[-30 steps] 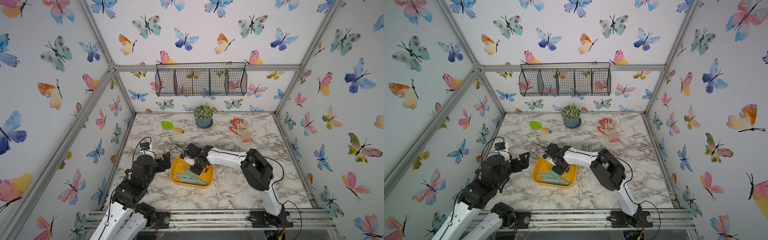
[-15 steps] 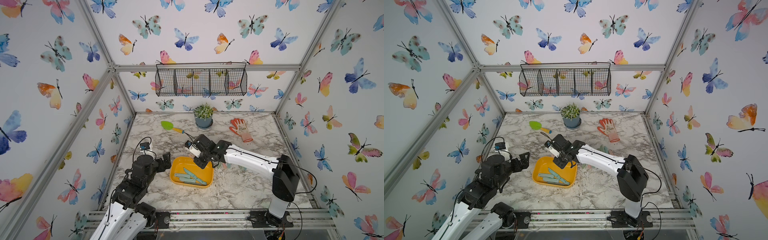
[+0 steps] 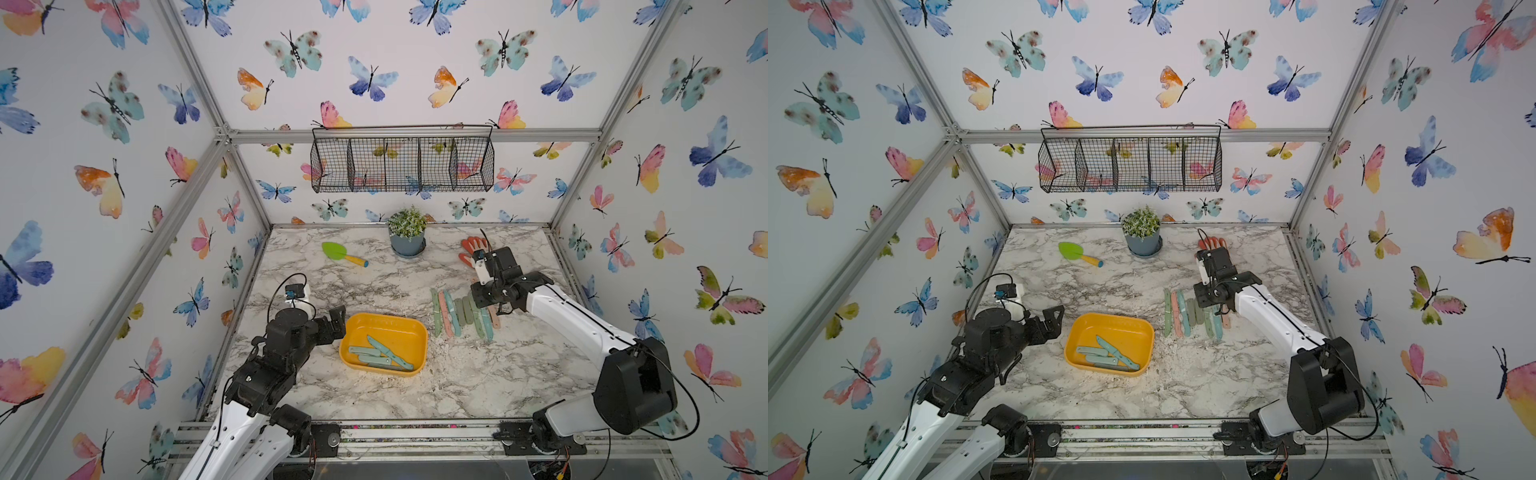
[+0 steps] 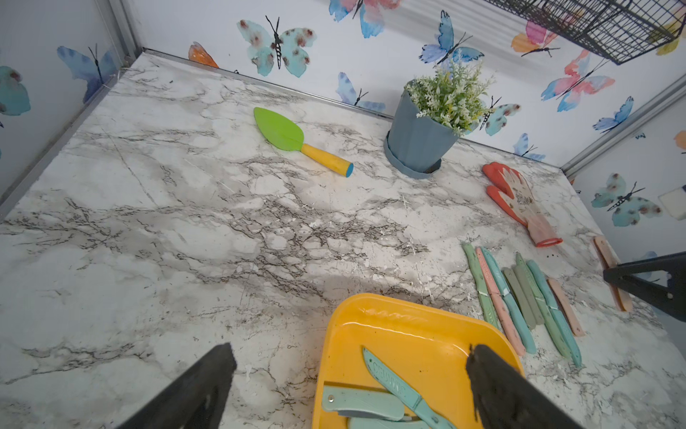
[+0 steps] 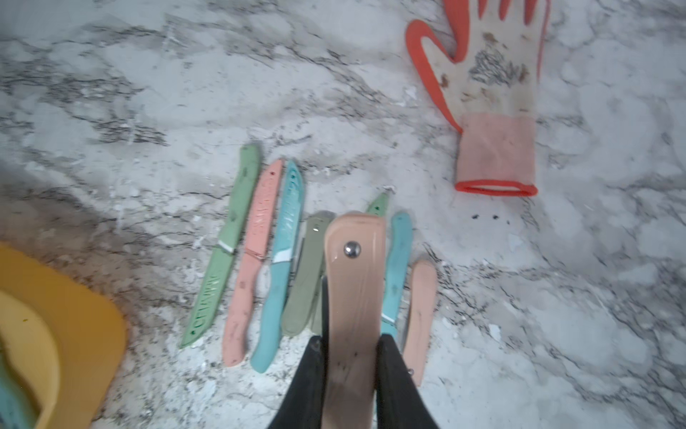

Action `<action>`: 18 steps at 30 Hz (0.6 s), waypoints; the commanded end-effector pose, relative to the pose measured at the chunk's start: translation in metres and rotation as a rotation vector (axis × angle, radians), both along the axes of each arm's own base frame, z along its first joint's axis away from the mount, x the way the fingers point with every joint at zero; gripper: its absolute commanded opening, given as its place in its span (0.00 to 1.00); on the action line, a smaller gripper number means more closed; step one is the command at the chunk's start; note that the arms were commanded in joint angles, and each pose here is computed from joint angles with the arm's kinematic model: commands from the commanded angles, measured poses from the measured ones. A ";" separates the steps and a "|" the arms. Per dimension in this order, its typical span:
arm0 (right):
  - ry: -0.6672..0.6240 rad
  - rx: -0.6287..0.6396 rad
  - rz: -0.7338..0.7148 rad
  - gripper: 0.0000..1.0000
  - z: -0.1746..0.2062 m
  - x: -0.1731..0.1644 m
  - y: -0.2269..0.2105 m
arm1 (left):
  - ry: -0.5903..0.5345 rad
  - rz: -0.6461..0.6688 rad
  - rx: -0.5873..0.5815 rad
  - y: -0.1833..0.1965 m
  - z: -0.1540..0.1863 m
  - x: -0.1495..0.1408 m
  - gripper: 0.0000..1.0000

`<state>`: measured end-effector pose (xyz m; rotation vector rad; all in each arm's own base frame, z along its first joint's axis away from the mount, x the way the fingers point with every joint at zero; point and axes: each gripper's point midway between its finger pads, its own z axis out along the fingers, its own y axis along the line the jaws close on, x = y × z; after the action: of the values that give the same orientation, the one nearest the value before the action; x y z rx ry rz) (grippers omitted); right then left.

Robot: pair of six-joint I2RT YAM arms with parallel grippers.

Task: Take the fruit knife out of the storage box
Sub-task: Pick up the fruit knife from the storage box, then place the fruit knife at the center of the board.

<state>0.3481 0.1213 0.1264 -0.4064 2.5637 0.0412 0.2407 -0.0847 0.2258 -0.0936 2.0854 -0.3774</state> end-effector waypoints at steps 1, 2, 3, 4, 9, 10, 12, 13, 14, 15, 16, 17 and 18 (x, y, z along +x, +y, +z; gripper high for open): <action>0.006 -0.008 -0.083 0.19 -0.011 0.004 -0.027 | -0.005 -0.065 -0.012 -0.012 0.002 0.001 0.98; 0.015 -0.015 -0.111 0.19 -0.015 0.006 -0.037 | -0.001 -0.069 -0.012 -0.013 0.001 0.001 0.98; 0.028 -0.021 -0.137 0.20 -0.021 0.007 -0.047 | 0.002 -0.072 -0.011 -0.014 0.000 0.001 0.98; 0.040 -0.032 -0.160 0.19 -0.027 0.007 -0.056 | 0.005 -0.072 -0.009 -0.014 0.000 0.001 0.98; 0.107 -0.093 -0.218 0.20 -0.050 0.008 -0.084 | 0.006 -0.070 -0.008 -0.014 0.000 0.001 0.98; 0.124 -0.106 -0.212 0.19 -0.055 0.008 -0.086 | 0.005 -0.068 -0.008 -0.013 0.000 0.001 0.98; 0.152 -0.116 -0.201 0.18 -0.063 0.008 -0.085 | 0.002 -0.066 -0.007 -0.013 0.000 0.001 0.98; 0.158 -0.116 -0.199 0.18 -0.066 0.008 -0.085 | 0.002 -0.065 -0.007 -0.013 0.000 0.001 0.98; 0.162 -0.116 -0.200 0.18 -0.069 0.008 -0.085 | 0.001 -0.065 -0.007 -0.013 0.001 0.001 0.98; 0.167 -0.118 -0.200 0.18 -0.071 0.008 -0.085 | 0.001 -0.064 -0.007 -0.012 0.001 0.001 0.98; 0.173 -0.122 -0.200 0.18 -0.074 0.008 -0.085 | 0.002 -0.063 -0.006 -0.012 0.000 0.001 0.99; 0.176 -0.127 -0.201 0.18 -0.076 0.008 -0.086 | 0.003 -0.061 -0.006 -0.012 0.000 0.001 0.98; 0.180 -0.133 -0.204 0.18 -0.078 0.008 -0.087 | 0.002 -0.060 -0.006 -0.012 0.000 0.001 0.98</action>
<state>0.3529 0.0374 0.0496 -0.1868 2.7874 -0.1416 0.2420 -0.0942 0.2213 -0.0555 2.1108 -0.4128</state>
